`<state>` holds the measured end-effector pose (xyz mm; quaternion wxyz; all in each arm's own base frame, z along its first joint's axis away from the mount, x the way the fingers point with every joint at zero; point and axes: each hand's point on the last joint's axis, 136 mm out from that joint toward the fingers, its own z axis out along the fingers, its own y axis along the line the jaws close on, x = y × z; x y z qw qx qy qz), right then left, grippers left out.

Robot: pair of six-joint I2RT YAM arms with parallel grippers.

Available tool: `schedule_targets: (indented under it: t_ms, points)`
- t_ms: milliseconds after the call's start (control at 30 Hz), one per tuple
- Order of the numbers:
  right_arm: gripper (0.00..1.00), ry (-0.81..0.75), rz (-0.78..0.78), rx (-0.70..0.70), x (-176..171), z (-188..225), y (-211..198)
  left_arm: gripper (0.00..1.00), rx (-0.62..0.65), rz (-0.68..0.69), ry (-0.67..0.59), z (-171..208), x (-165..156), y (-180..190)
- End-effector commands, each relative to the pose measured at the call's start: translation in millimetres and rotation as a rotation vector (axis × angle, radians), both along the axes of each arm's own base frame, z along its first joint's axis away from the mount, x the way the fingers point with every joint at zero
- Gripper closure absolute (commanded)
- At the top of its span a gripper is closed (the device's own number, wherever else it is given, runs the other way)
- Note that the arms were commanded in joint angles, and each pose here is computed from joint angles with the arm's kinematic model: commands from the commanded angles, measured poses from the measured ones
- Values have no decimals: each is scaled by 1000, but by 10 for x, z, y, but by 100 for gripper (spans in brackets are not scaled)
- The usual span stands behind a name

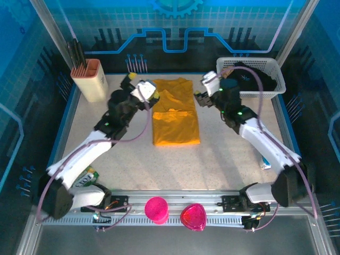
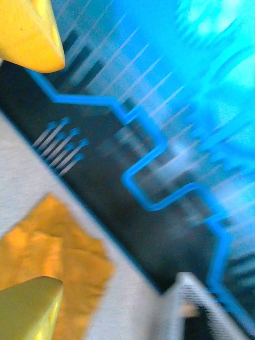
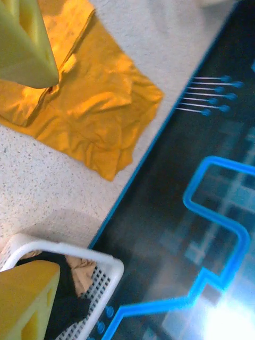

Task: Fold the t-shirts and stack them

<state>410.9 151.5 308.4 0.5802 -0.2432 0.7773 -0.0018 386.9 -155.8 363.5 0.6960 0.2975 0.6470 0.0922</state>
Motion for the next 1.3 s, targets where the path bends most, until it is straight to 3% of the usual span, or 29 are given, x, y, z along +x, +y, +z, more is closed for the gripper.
schedule_targets:
  t_ms: [0,200,300,433,600,800,967,1267]
  points:
    - [14,146,53,92,-310,-73,-98,1,-13,-224,21,-56,-413,-188]
    - [10,144,342,-134,-956,-318,79,1,325,-580,210,-873,-1281,-355]
    - [8,225,561,-329,-1352,-704,179,1,392,-623,226,-1161,-1489,-301]
    - [7,371,684,-543,-1548,-1231,194,1,446,-660,399,-1514,-1652,-252]
    - [10,515,765,-656,-1546,-1713,301,2,618,-678,519,-1996,-1678,-280]
    - [12,577,812,-684,-1456,-2050,441,7,670,-766,584,-2314,-1596,-569]
    - [16,632,813,-724,-1375,-2289,439,12,727,-752,661,-2593,-1405,-652]
    - [22,665,824,-754,-1210,-2499,514,13,725,-729,648,-2749,-1136,-721]
